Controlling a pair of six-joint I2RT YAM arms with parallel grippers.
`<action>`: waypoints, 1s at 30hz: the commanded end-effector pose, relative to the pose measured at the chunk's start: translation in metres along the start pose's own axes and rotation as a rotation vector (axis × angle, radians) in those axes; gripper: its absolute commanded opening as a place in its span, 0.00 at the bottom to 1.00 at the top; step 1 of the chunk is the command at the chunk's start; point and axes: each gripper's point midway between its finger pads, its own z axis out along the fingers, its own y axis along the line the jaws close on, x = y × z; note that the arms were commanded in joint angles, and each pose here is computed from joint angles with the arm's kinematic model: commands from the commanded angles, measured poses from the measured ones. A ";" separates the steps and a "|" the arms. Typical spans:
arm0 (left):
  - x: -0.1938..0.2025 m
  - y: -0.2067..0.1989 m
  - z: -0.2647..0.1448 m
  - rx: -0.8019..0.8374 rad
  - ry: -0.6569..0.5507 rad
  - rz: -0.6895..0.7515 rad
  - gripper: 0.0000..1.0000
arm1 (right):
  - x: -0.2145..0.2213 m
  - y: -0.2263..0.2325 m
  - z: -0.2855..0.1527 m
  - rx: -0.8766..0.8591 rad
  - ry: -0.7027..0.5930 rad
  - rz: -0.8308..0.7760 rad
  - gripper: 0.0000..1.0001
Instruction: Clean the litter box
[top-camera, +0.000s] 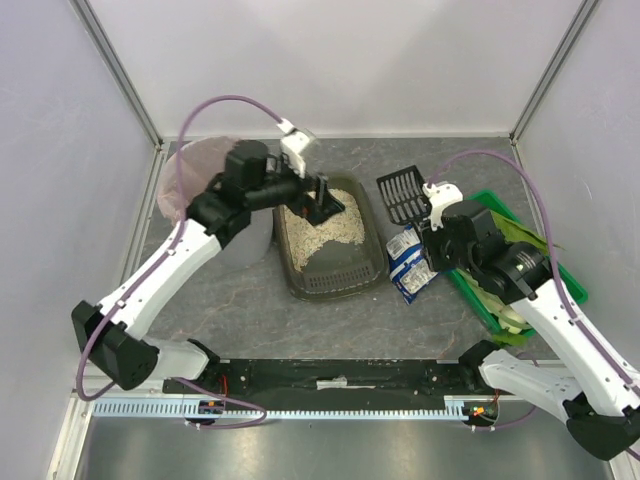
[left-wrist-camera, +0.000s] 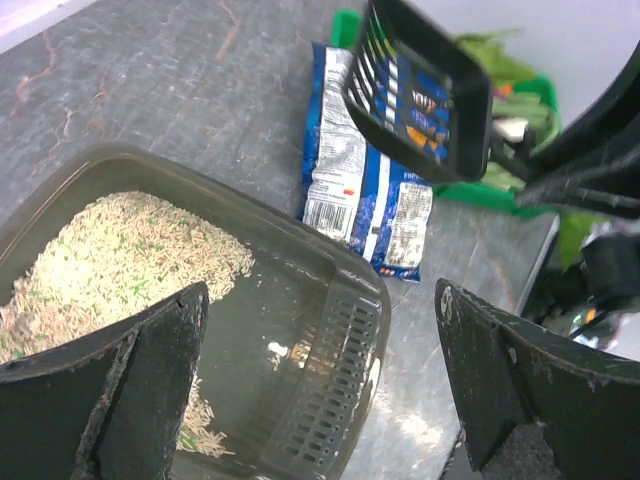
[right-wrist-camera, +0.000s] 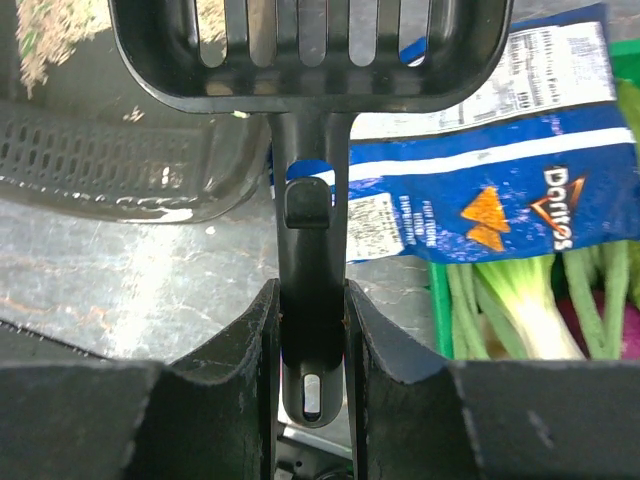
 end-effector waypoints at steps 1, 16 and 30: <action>-0.023 0.002 -0.027 0.088 -0.118 -0.236 0.99 | 0.005 0.029 0.004 -0.144 0.037 -0.032 0.00; -0.001 0.019 -0.025 0.048 0.006 -0.280 0.99 | -0.013 0.106 0.006 -0.201 -0.005 -0.187 0.00; 0.022 0.002 -0.002 0.239 0.106 -0.379 0.52 | -0.024 0.122 -0.014 -0.271 -0.098 -0.236 0.00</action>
